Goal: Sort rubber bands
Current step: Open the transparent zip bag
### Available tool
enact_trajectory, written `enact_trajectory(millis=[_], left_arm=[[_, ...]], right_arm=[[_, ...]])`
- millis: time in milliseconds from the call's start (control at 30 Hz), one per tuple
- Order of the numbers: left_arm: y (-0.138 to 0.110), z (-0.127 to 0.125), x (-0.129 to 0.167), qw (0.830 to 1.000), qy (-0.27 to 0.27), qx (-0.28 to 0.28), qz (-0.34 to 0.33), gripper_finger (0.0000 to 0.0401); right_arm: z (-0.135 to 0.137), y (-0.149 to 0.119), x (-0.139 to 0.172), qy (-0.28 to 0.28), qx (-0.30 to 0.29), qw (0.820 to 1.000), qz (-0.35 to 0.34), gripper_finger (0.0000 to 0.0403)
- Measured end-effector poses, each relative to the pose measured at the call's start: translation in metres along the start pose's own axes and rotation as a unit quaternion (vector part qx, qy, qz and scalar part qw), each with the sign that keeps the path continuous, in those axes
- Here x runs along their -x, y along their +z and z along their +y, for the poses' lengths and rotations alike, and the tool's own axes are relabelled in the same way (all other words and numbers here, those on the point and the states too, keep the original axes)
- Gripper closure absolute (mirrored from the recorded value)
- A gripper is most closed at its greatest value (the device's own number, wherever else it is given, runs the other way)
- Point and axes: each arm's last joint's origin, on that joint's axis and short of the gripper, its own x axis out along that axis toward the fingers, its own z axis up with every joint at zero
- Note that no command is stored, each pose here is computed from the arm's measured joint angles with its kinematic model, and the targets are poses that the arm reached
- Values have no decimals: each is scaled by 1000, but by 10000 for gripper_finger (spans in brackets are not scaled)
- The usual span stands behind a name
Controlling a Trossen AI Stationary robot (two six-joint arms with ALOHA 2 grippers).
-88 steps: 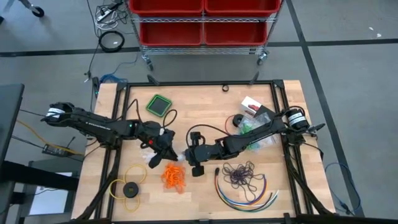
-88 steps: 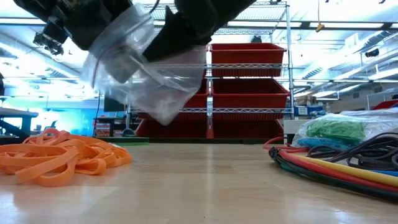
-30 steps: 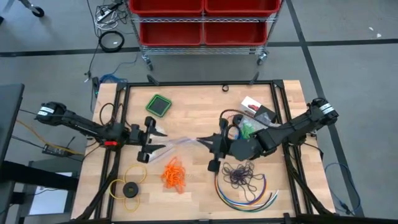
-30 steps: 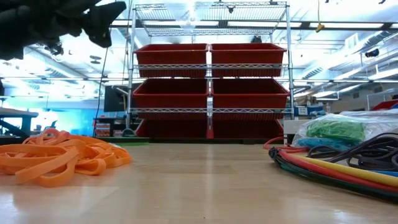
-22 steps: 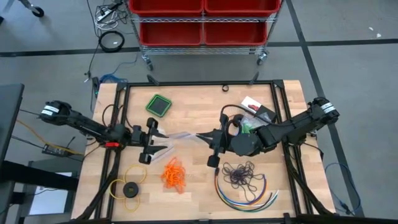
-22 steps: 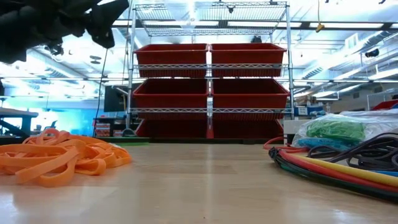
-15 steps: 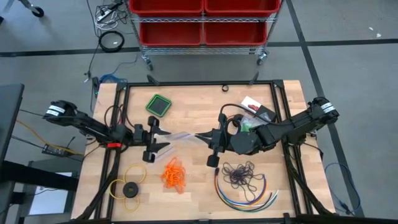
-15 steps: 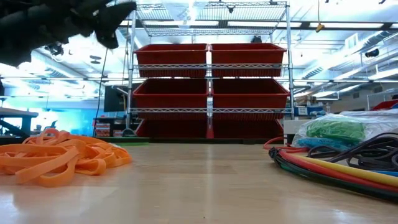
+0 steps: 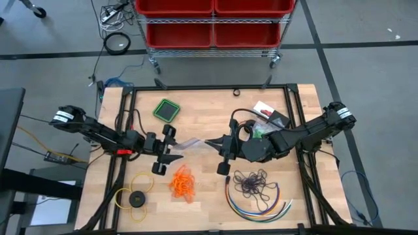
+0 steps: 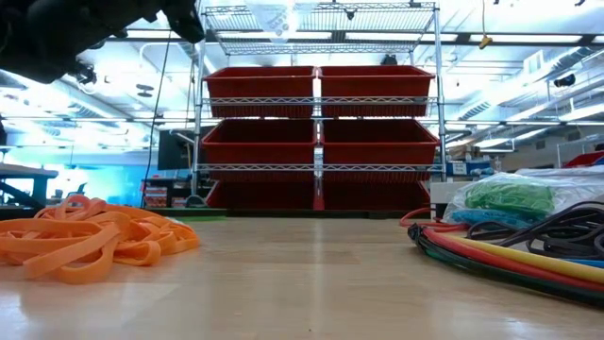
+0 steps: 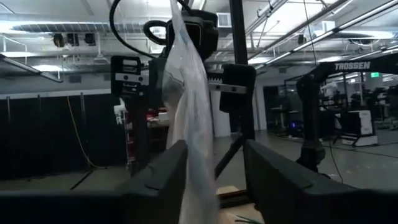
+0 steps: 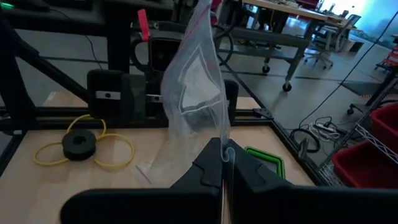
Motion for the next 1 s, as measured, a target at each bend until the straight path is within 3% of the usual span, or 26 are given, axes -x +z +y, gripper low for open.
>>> enact_trajectory(millis=[200,267,433,600,800,1000], left_arm=[[-1,-2,0,999,-36,1,0,366],[-2,-3,0,999,-41,1,9,390],[-5,-3,1,999,-42,3,22,396],[-8,-3,1,998,-43,7,37,398],[-22,-4,3,993,-35,21,114,399],[-36,-4,7,981,-30,37,187,400]], right_arm=[[-1,-5,1,-20,13,999,21,403],[-1,-7,1,-24,9,999,30,403],[-2,-19,2,-26,-18,997,77,391],[-4,-35,6,-25,-43,988,148,343],[0,-47,16,-37,-65,977,200,281],[6,-53,26,-39,-73,971,226,252]])
